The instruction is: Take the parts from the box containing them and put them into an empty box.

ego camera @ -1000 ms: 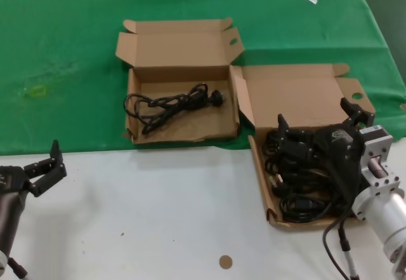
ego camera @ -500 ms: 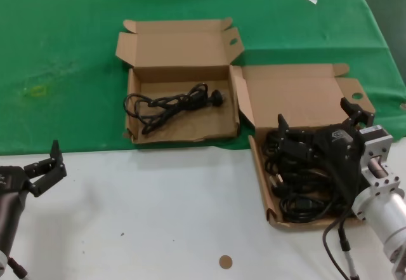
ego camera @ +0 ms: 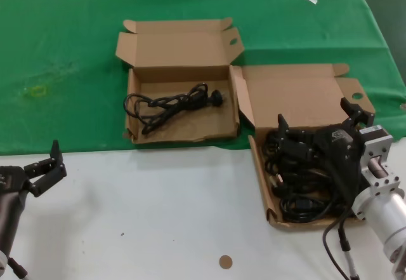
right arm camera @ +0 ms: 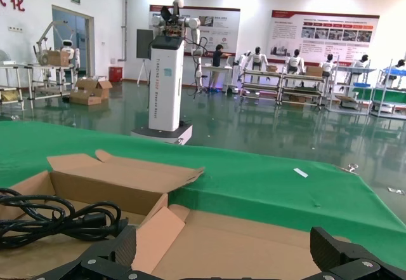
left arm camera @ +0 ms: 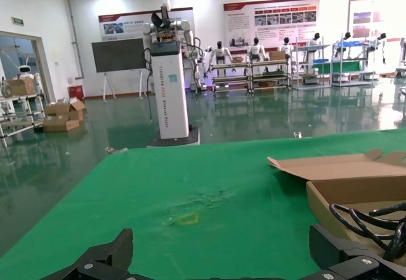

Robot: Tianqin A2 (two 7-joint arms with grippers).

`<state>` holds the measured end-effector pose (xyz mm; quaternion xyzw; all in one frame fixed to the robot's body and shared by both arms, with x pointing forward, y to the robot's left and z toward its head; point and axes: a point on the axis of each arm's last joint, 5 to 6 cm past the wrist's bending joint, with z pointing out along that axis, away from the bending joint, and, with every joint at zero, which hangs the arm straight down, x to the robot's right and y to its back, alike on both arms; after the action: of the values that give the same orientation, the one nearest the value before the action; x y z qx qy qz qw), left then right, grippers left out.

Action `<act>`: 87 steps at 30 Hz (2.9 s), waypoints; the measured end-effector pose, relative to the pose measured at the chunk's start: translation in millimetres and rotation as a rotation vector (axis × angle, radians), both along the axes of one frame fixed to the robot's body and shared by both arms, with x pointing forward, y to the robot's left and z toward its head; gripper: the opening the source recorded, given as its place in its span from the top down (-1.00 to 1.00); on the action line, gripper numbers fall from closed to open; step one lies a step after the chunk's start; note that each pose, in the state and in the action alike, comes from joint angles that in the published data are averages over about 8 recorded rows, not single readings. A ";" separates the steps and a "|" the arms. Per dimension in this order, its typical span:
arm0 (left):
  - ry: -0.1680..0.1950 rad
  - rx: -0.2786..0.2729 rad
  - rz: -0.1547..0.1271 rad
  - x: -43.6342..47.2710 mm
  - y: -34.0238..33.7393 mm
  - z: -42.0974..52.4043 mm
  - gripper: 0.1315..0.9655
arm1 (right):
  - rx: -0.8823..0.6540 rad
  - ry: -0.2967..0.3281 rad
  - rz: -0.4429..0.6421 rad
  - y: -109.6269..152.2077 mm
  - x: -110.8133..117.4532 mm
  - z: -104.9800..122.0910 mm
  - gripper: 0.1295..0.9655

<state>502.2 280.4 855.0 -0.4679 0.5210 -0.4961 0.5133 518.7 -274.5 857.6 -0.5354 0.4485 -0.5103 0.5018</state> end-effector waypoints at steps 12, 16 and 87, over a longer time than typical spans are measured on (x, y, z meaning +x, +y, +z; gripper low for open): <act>0.000 0.000 0.000 0.0 0.0 0.0 -1.00 | 0.000 0.000 0.000 0.0 0.0 0.0 -1.00; 0.000 0.000 0.000 0.0 0.0 0.0 -1.00 | 0.000 0.000 0.000 0.0 0.0 0.0 -1.00; 0.000 0.000 0.000 0.0 0.0 0.0 -1.00 | 0.000 0.000 0.000 0.0 0.0 0.0 -1.00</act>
<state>502.2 280.4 855.0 -0.4679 0.5210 -0.4961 0.5133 518.7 -274.5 857.6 -0.5354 0.4485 -0.5103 0.5018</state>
